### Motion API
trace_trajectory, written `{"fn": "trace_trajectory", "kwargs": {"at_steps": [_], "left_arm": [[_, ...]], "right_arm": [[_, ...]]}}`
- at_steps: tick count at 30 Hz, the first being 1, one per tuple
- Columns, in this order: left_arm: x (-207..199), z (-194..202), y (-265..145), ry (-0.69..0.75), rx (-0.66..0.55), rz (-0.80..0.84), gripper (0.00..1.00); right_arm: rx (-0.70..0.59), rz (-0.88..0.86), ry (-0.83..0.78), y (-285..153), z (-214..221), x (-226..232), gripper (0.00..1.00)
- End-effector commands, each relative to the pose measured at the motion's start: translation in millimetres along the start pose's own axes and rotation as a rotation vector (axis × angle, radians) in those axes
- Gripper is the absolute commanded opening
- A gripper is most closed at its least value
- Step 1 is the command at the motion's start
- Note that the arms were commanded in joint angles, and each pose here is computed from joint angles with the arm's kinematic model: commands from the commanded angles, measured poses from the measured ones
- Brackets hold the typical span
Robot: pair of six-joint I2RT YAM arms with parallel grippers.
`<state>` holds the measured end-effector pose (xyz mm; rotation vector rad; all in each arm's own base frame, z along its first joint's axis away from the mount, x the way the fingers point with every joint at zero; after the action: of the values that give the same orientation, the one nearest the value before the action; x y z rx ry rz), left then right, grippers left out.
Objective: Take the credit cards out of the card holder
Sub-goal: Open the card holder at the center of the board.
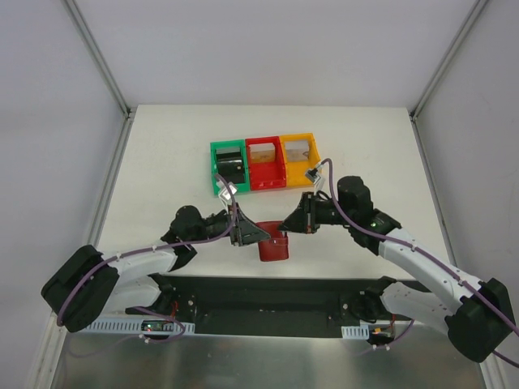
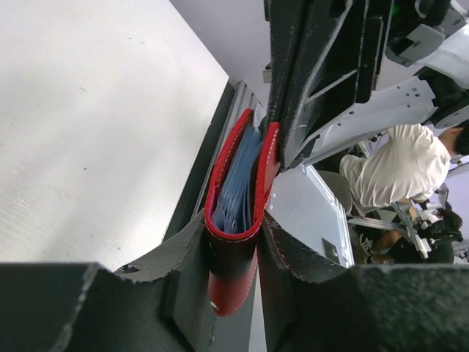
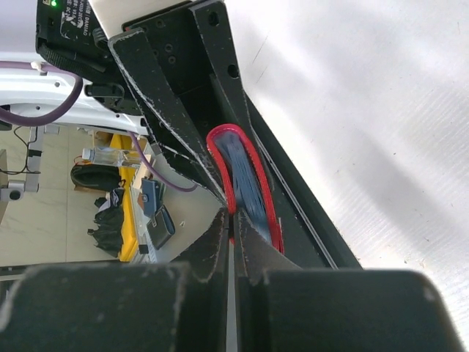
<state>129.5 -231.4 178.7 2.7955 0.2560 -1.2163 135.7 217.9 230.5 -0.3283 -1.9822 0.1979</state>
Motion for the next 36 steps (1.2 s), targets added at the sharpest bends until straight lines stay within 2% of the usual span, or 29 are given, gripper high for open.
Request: {"fn": "trace_trajectory", "kwargs": {"at_steps": [1, 5, 7, 11, 15, 24, 26, 31, 36], "left_arm": [[-19.4, -15.7, -1.6, 0.077, -0.061, 0.082, 0.26], [-19.5, -16.2, -3.2, 0.072, -0.055, 0.052, 0.23], [-17.1, -15.4, -3.5, 0.061, -0.044, 0.022, 0.20], [-12.4, -15.5, -3.9, 0.042, -0.026, -0.046, 0.16], [-6.2, -15.7, -4.2, 0.017, -0.012, -0.124, 0.11], [5.0, -28.3, 1.2, -0.088, 0.026, -0.360, 0.00], [5.4, -33.7, 1.2, -0.099, 0.021, -0.435, 0.00], [-1.2, -45.7, 0.0, -0.108, -0.014, -0.548, 0.00], [-9.1, -53.5, 1.4, -0.119, -0.026, -0.598, 0.00]], "right_arm": [[-0.029, -0.048, -0.068, -3.5, -10.1, 18.5, 0.00], [-0.044, 0.012, -0.070, -6.1, -10.4, 14.2, 0.02], [-0.047, 0.054, -0.075, -9.3, -10.1, 12.8, 0.12], [-0.076, 0.154, -0.109, -18.5, -12.8, 11.5, 0.39], [-0.103, 0.287, -0.161, -28.9, -14.5, 11.1, 0.52], [-0.133, 0.709, -0.382, -29.7, -11.4, 24.9, 0.54], [-0.140, 0.788, -0.418, -24.8, -11.7, 24.6, 0.54], [-0.159, 0.881, -0.460, -8.2, -14.7, 24.3, 0.55], [-0.165, 0.896, -0.496, 10.2, -20.1, 32.8, 0.52]]}}
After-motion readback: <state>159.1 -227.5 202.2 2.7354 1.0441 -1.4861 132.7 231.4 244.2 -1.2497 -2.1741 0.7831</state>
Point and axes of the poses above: each gripper's point midway between its finger pads, its own y axis out along the fingers, its own x axis along the line the jaws close on, z = x × y, the point moved 7 cm from there along -y, back along the fingers, and after that the axes turned 6 degrees about y, right-handed, at the moved point
